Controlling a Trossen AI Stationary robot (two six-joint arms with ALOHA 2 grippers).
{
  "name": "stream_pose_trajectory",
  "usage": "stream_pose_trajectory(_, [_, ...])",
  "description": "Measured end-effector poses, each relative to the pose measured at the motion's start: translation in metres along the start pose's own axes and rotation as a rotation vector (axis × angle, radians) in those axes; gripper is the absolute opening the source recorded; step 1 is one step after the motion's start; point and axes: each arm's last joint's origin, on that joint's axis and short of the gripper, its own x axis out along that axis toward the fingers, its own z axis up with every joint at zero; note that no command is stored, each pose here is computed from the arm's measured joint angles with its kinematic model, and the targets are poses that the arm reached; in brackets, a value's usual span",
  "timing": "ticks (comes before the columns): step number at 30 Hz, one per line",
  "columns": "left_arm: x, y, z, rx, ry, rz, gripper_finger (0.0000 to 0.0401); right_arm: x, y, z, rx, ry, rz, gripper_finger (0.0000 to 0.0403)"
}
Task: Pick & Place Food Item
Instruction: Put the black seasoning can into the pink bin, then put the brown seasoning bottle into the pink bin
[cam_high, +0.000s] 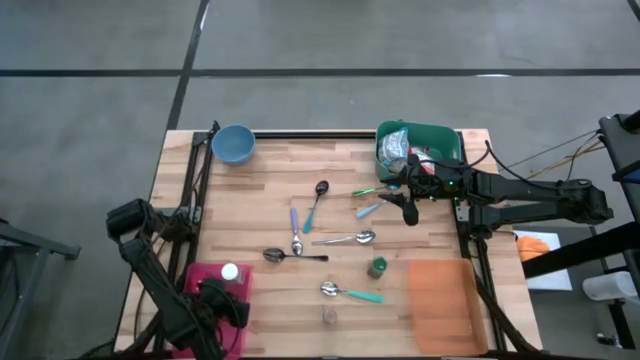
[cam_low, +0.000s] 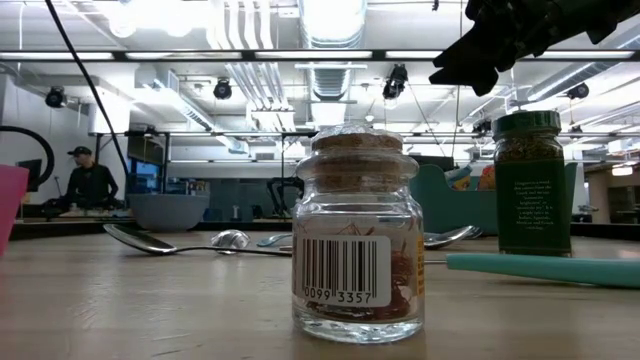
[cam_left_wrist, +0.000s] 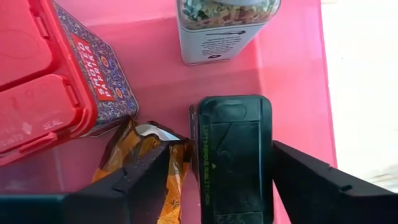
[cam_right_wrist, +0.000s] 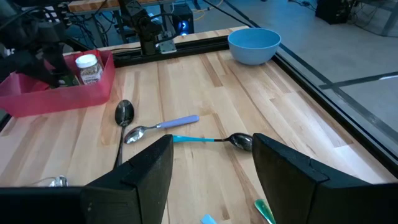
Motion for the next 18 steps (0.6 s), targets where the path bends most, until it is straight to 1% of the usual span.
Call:
stream_pose_trajectory(10, [-0.005,0.0,0.001,0.0,0.012,-0.011,0.0337,0.0,0.0,0.0,0.0,0.0,0.0,0.0214])
stream_pose_trajectory(13, [-0.011,0.0,0.005,0.0,0.029,-0.025,0.0345,0.0,0.0,0.0,0.0,0.0,0.0,0.0214])
stream_pose_trajectory(18, [-0.022,0.002,0.011,0.011,0.06,-0.053,0.0347,0.0,0.0,0.0,0.0,0.0,0.0,0.0214])
